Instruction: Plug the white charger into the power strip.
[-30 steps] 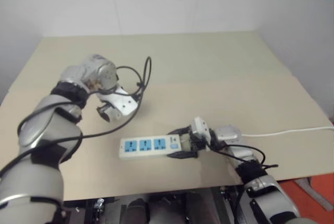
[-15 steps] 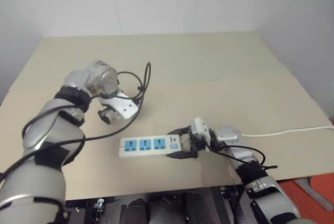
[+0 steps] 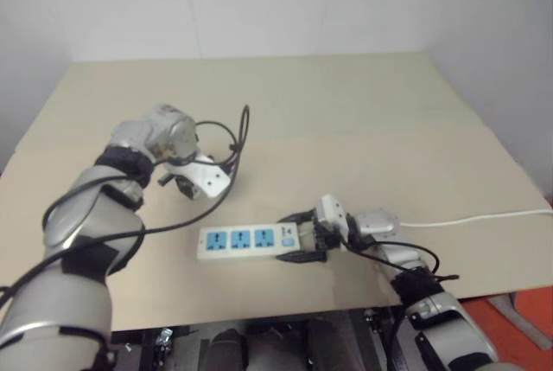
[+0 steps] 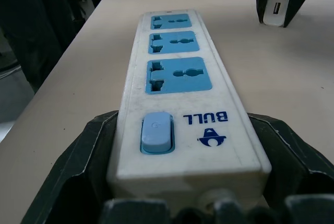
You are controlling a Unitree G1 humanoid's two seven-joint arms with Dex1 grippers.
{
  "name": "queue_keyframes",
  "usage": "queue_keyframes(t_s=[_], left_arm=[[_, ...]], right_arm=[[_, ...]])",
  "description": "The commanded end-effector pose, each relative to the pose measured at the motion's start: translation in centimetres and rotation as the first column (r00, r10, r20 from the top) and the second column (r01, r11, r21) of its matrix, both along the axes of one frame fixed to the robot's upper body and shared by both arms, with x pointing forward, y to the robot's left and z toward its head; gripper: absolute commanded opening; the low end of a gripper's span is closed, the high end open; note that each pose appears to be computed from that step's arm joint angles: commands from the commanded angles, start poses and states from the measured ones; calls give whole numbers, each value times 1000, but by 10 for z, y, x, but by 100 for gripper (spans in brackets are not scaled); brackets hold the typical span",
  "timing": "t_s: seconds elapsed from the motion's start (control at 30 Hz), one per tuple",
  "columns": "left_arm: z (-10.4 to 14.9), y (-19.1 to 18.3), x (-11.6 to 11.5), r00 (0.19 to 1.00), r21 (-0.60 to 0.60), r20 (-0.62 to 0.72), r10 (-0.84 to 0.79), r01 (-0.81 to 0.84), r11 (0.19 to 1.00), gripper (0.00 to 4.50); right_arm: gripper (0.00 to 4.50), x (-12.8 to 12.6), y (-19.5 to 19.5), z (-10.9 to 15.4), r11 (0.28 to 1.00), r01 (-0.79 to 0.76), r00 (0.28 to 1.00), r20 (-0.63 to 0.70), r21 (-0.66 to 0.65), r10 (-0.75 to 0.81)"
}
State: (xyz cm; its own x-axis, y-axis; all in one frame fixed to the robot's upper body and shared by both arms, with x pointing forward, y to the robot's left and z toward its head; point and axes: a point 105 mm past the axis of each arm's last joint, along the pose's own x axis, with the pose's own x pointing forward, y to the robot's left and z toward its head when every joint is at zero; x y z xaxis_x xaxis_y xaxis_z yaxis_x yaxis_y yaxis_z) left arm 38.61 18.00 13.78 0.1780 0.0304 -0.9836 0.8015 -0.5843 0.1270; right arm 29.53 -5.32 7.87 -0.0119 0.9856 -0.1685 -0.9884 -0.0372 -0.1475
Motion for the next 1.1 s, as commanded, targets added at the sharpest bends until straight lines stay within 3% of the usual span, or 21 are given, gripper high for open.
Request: queue_keyframes(t_s=[0.03, 0.2, 0.4, 0.53, 0.6, 0.67, 0.73, 0.8, 0.93, 1.03, 1.1], left_arm=[[1, 2, 1, 1000, -8, 13, 12, -12, 1000, 103], [9, -2, 5, 999, -47, 51, 11, -8, 999, 103], [60, -33, 3, 995, -349, 95, -3, 36, 936, 103], [104, -57, -16, 997, -690, 71, -31, 72, 720, 103], [117, -64, -31, 998, -836, 12, -56, 40, 548, 103], [122, -68, -45, 995, -918, -41, -91, -1, 396, 103], [117, -71, -62, 988, -980, -99, -121, -76, 185, 103], [109, -71, -76, 976, -984, -171, -135, -164, 66, 103], [77, -74, -106, 937, -945, -313, -156, -323, -44, 103], [68, -78, -115, 895, -880, -406, -187, -438, -186, 103], [56, -81, -119, 900, -878, -404, -165, -432, -204, 103]], right_arm=[[344, 0, -6, -18, 996, 30, 999, -34, -84, -33], [344, -1, -6, -18, 996, 31, 999, -34, -84, -34], [344, -3, -8, -19, 996, 29, 999, -33, -87, -32], [344, -4, -9, -19, 996, 29, 999, -30, -86, -32], [344, -4, -10, -19, 996, 29, 999, -34, -85, -32], [344, -5, -10, -20, 996, 29, 999, -36, -85, -32], [344, -6, -10, -20, 996, 26, 999, -35, -84, -29], [344, -7, -10, -20, 996, 24, 999, -34, -84, -27], [344, -8, -10, -20, 996, 25, 999, -34, -83, -28], [344, -7, -10, -21, 996, 33, 999, -38, -81, -36], [344, -7, -11, -21, 996, 38, 998, -38, -81, -41]])
